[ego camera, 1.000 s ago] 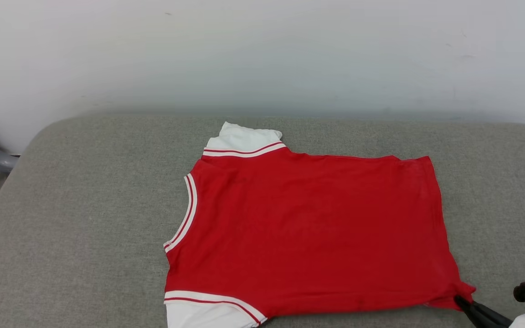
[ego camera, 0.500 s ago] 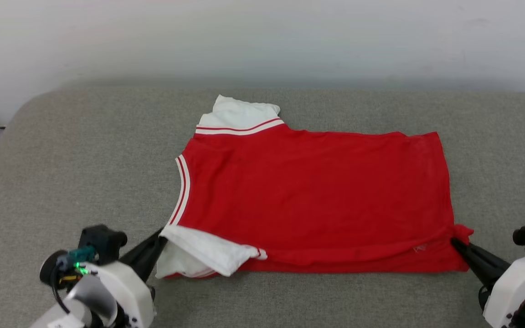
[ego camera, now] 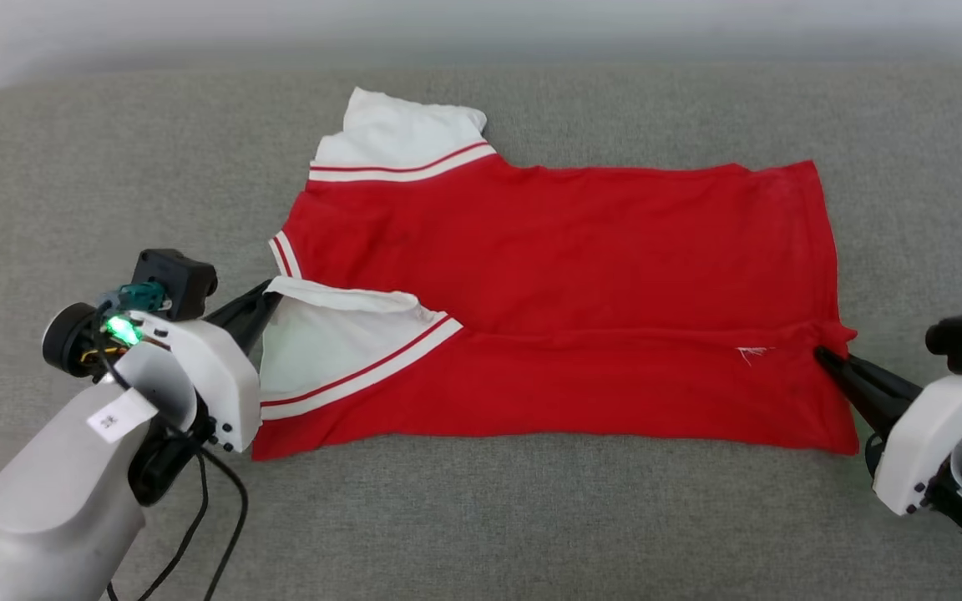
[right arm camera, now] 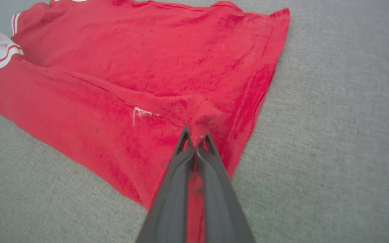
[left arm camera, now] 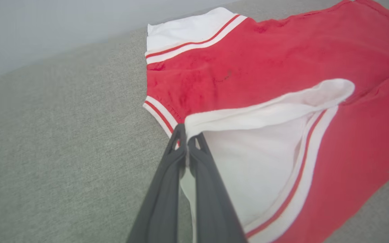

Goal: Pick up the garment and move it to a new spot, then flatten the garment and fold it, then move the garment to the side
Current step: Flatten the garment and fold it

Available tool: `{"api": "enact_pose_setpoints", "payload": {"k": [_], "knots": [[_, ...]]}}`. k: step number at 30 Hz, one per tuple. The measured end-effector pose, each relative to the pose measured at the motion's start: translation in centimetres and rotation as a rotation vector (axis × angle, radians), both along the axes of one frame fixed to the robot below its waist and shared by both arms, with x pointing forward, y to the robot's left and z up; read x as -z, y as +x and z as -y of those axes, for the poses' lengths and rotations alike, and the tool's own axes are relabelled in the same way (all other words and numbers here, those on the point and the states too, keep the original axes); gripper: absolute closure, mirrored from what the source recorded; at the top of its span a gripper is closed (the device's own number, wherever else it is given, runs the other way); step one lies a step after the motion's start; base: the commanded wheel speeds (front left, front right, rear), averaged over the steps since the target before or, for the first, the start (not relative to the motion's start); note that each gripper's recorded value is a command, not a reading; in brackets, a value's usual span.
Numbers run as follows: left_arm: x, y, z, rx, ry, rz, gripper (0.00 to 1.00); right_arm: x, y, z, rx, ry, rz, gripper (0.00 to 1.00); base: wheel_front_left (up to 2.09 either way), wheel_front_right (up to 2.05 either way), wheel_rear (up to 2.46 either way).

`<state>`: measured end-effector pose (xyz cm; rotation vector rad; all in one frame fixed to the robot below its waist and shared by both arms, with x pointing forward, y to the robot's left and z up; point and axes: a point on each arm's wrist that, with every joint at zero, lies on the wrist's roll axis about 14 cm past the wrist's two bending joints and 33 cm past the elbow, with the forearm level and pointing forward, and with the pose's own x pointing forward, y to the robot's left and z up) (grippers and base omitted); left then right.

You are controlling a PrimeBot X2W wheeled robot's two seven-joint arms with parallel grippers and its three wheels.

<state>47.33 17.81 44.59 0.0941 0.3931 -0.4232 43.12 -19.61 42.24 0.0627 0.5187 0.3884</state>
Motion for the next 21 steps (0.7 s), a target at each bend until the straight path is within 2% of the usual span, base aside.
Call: {"api": "enact_pose_setpoints", "payload": {"k": [6, 12, 13, 14, 15, 16, 21], "knots": [[4.3, 0.1, 0.1, 0.0, 0.026, -0.132, 1.0, 2.3, 0.6, 0.8, 0.006, -0.055, -0.057, 1.0, 0.0, 0.0, 0.0], [6.3, -0.9, 0.2, -0.003, 0.021, -0.187, 1.0, 3.6, 0.2, 0.5, 0.004, -0.063, -0.082, 1.0, 0.0, 0.0, 0.0], [6.3, -1.0, 0.2, -0.005, 0.019, -0.186, 1.0, 3.5, 0.2, 0.4, -0.002, -0.068, -0.076, 0.9, 0.0, 0.0, 0.0], [6.3, -1.0, 0.0, -0.01, 0.018, -0.188, 1.0, 3.4, 0.2, 0.3, 0.0, -0.065, -0.073, 0.54, 0.0, 0.0, 0.0], [6.3, -1.1, -0.1, -0.014, 0.018, -0.187, 0.06, 3.3, 0.3, 0.3, 0.006, -0.06, -0.07, 0.0, 0.0, 0.0, 0.0], [6.0, -1.1, -0.2, -0.021, 0.015, -0.181, 0.0, 3.0, 0.4, 0.3, 0.011, -0.058, -0.056, 0.0, 0.0, 0.0, 0.0], [2.2, 0.2, -1.7, -0.04, 0.029, -0.056, 0.0, -0.6, 1.8, 0.5, 0.029, -0.042, 0.088, 0.0, 0.0, 0.0, 0.0]]}}
